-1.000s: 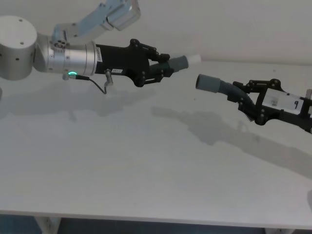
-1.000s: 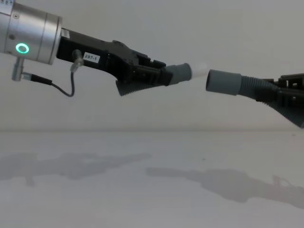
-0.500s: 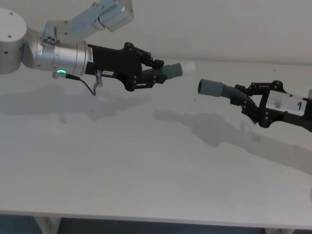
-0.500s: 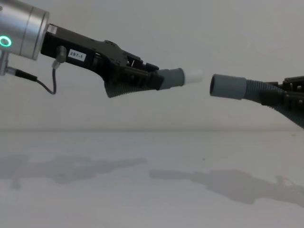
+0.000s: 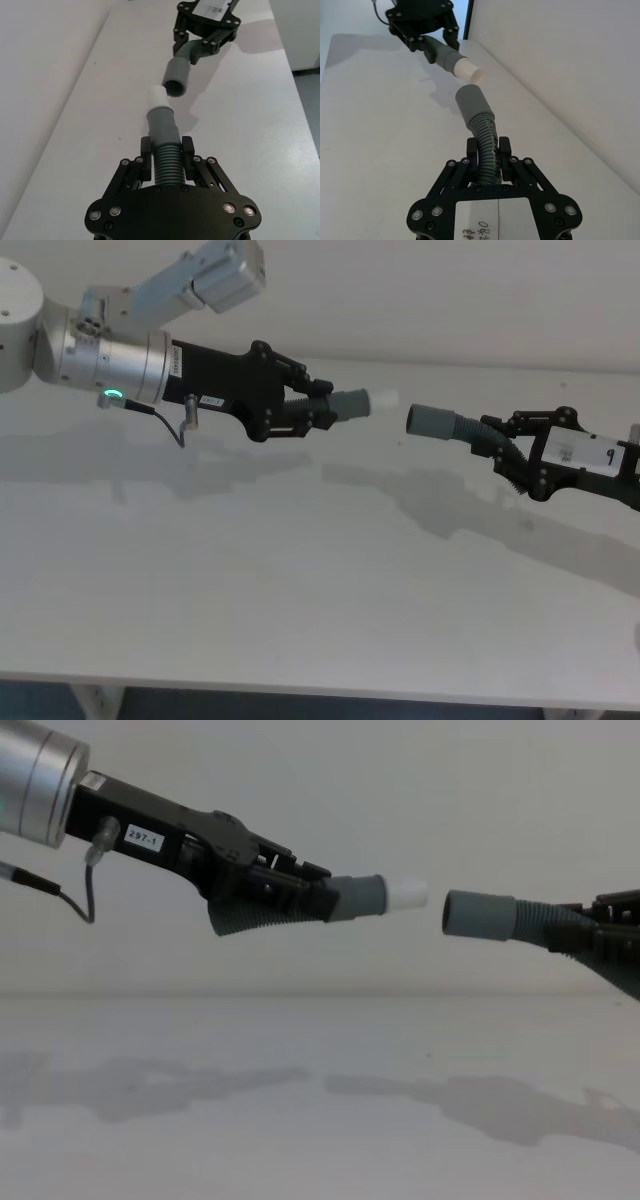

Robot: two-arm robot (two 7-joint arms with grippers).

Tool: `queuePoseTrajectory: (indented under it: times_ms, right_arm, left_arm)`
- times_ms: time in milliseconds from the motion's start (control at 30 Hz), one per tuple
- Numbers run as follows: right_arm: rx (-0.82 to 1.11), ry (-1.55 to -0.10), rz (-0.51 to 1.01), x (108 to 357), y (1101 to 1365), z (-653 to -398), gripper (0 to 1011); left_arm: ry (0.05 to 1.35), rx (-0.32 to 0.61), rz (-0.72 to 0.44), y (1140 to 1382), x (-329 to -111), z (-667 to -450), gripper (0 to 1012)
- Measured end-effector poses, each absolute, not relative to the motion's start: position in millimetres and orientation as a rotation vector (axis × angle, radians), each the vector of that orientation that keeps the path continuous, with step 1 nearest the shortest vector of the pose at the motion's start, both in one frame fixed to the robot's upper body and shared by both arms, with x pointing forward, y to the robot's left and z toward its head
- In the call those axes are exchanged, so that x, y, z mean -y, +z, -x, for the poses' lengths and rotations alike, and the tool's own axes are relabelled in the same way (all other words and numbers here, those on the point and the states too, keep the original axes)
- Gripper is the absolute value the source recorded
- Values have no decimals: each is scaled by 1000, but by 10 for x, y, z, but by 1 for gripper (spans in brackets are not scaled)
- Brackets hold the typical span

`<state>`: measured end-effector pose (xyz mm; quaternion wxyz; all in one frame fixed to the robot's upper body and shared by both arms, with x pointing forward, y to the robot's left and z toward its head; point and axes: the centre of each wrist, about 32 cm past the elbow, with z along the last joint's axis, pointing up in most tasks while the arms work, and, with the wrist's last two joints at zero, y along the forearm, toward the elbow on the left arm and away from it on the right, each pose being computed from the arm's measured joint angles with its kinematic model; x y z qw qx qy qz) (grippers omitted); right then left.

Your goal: Use both hands to pick up one end of the pipe from the table, align the ends, and insert them.

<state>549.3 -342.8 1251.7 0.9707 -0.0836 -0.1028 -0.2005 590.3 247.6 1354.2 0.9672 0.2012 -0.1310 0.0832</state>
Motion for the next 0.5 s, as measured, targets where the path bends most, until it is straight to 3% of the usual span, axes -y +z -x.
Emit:
queuePoseTrajectory:
  times_ms: [500]
  right_arm:
    - [193, -430, 188, 3390, 12522, -5490, 249]
  left_arm:
    - [135, 248, -425, 13503, -2461, -5886, 345]
